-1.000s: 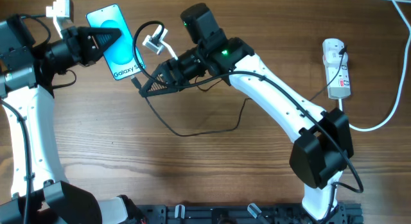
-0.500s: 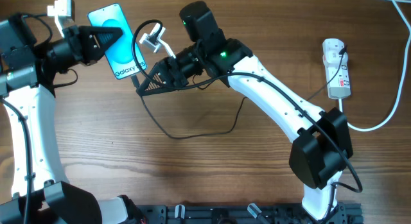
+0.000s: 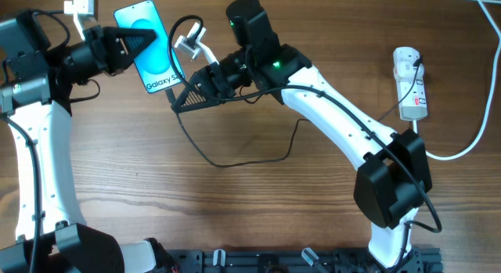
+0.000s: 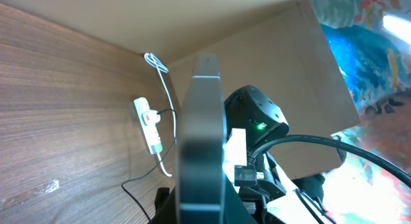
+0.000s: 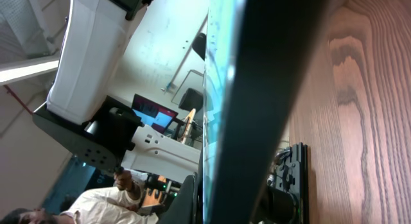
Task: Plug charger to phone and switch on socket
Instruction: 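Lower the phone onto the table with the left gripper and release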
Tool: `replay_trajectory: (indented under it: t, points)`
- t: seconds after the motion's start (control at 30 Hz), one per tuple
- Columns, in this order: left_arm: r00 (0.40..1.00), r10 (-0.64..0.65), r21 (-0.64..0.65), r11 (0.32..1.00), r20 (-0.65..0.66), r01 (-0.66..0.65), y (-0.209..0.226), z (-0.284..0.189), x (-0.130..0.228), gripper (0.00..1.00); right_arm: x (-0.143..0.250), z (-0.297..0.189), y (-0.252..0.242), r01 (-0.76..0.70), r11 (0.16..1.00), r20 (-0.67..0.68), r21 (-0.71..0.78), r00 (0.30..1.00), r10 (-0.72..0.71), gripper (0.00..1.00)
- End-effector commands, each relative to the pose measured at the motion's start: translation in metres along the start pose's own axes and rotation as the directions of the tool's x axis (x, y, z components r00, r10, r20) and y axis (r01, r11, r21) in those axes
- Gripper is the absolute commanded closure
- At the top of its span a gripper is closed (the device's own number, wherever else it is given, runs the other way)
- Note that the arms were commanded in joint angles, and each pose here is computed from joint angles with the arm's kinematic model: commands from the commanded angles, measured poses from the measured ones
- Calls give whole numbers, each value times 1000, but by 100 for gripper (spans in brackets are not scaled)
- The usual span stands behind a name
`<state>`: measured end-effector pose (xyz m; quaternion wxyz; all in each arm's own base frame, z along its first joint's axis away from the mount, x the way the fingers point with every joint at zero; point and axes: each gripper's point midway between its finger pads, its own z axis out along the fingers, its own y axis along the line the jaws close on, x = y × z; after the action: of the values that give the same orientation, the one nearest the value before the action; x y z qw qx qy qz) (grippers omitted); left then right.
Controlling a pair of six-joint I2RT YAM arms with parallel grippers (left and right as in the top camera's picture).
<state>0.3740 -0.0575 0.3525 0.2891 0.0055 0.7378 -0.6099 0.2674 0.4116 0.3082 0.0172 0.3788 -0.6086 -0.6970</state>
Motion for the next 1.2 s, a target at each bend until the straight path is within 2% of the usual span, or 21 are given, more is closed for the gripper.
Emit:
replay_trajectory:
  t: [0.0, 0.27, 0.33, 0.37, 0.4, 0.57, 0.63, 0.7, 0.73, 0.8, 0.83, 0.9, 1.07, 1.17]
  points:
    - [996, -10, 107, 994, -90, 20, -17, 11, 21, 96, -33, -34, -9, 77, 987, 126, 140, 987, -95, 96]
    - [995, -33, 114, 992, -98, 44, -18, 11, 24, 96, -36, -34, -12, 91, 982, 137, 163, 984, -114, 95]
    - [996, -35, 89, 995, -85, 43, -14, 11, 22, 96, -31, -34, -15, 89, 982, 125, 166, 986, -110, 85]
    - [996, -35, 72, 997, -76, 41, -11, 11, 20, 96, -25, -34, -19, 89, 981, 113, 173, 988, -109, 75]
    - [997, -36, 62, 997, -72, 40, -9, 12, 20, 96, -20, -34, -22, 81, 981, 105, 176, 989, -100, 70]
    - [1000, 9, -48, 999, -30, -10, 12, 12, 16, 96, -6, -34, -29, 69, 979, 82, 192, 993, -86, 60]
    - [1000, -21, -222, 975, -17, 17, 45, 9, 25, 96, -9, -41, -41, 50, 965, 104, 256, 991, -79, 57]
    - [995, -63, -410, 912, -71, 29, 82, 7, 49, 96, -11, -58, -69, -14, 912, 149, 410, 988, -52, 53]
    - [989, -71, -436, 900, -127, 9, 92, 12, 64, 96, -6, -77, -98, -96, 823, 186, 560, 982, -12, 47]
    - [975, -116, -498, 867, -190, 6, 118, 23, 84, 96, 7, -100, -127, -190, 684, 222, 704, 974, 42, 44]
    - [962, -152, -550, 835, -226, 2, 141, 30, 93, 96, 12, -107, -133, -207, 641, 224, 739, 973, 56, 42]
    - [945, -194, -582, 813, -264, 4, 166, 41, 102, 96, 17, -114, -139, -204, 603, 213, 771, 975, 57, 41]
    - [903, -304, -608, 791, -303, 62, 238, 60, 121, 96, 32, -141, -151, -267, 489, 247, 831, 963, 107, 40]
    - [899, -315, -614, 786, -304, 68, 269, 67, 125, 96, 35, -148, -155, -276, 444, 253, 852, 961, 112, 40]
